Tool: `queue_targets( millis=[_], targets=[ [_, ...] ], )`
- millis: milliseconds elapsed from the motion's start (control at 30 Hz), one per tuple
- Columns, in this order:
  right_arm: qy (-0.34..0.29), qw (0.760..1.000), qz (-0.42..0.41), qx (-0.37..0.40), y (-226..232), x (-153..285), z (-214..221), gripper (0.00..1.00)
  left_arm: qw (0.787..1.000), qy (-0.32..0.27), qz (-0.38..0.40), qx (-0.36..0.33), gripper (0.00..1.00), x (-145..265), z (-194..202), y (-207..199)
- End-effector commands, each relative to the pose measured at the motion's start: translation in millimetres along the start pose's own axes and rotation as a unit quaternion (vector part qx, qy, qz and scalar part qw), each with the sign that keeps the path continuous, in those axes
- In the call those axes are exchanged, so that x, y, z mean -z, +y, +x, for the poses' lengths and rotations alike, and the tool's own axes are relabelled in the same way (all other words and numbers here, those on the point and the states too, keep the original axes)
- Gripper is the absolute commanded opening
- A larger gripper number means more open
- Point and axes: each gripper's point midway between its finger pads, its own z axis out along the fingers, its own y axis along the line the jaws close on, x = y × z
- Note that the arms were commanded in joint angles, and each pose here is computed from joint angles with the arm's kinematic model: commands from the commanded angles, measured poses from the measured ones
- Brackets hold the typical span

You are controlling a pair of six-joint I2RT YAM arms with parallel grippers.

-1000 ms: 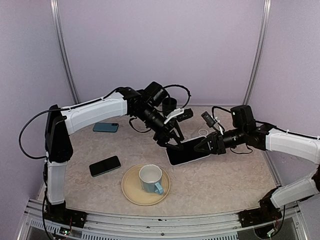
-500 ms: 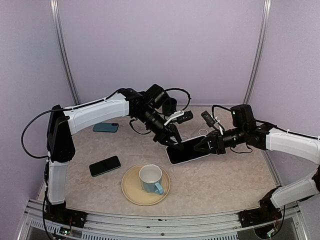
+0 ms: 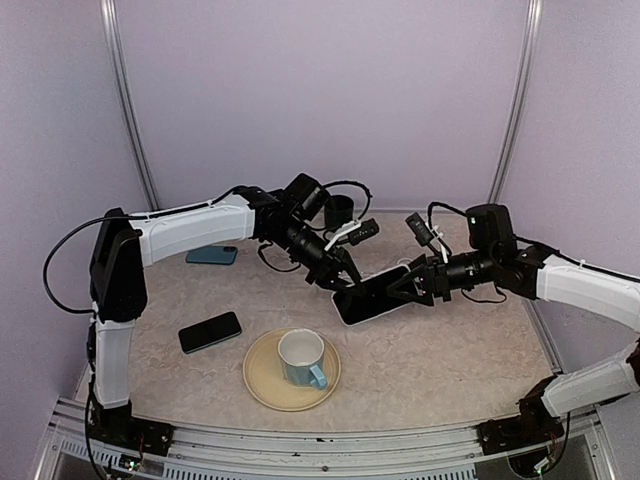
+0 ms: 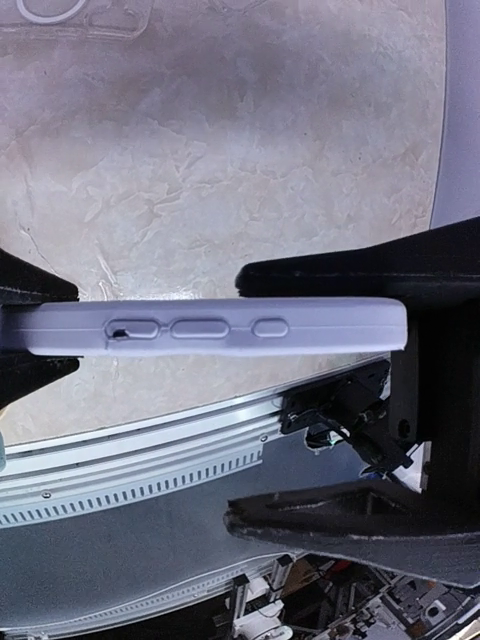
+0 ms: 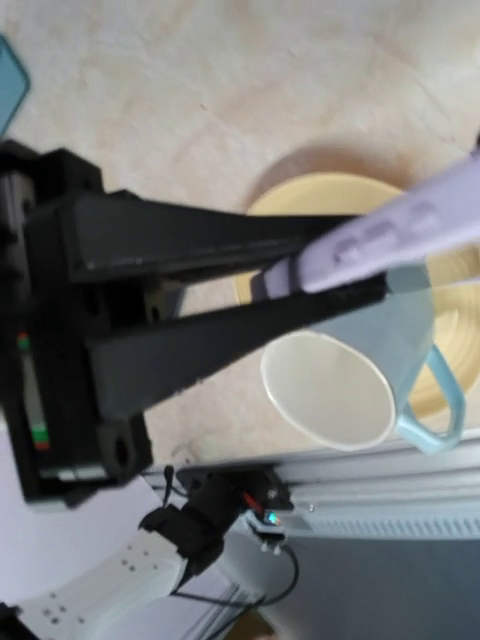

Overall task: Put the phone into the phone case
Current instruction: Pass from the right arm to the left

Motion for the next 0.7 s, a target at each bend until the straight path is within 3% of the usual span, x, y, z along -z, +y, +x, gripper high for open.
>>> queue_targets(
  millis=[0,267,500,667],
  targets=[
    [-0.036,0.999,0.016,0.019,6.1,10.5,-25.8,0.73,0.996,-0.079,-0.020,-0.027,0.00,33.6,-42.9,-6.1],
    [-0.064,0.996,0.059,0.006,-6.1,21.5,-36.9,0.87,0.986,-0.161,-0.035,-0.010,0.00,54.4,-66.1,-8.0],
    [-0.125,0.988,0.087,0.006,-7.3,36.8,-55.0,0.92,0.967,-0.249,-0.053,0.022,0.00,69.6,-86.5,-6.6],
    [-0.154,0.985,0.081,-0.007,-5.4,39.8,-63.0,0.92,0.941,-0.334,-0.046,0.031,0.00,86.8,-101.1,-15.9]
  ],
)
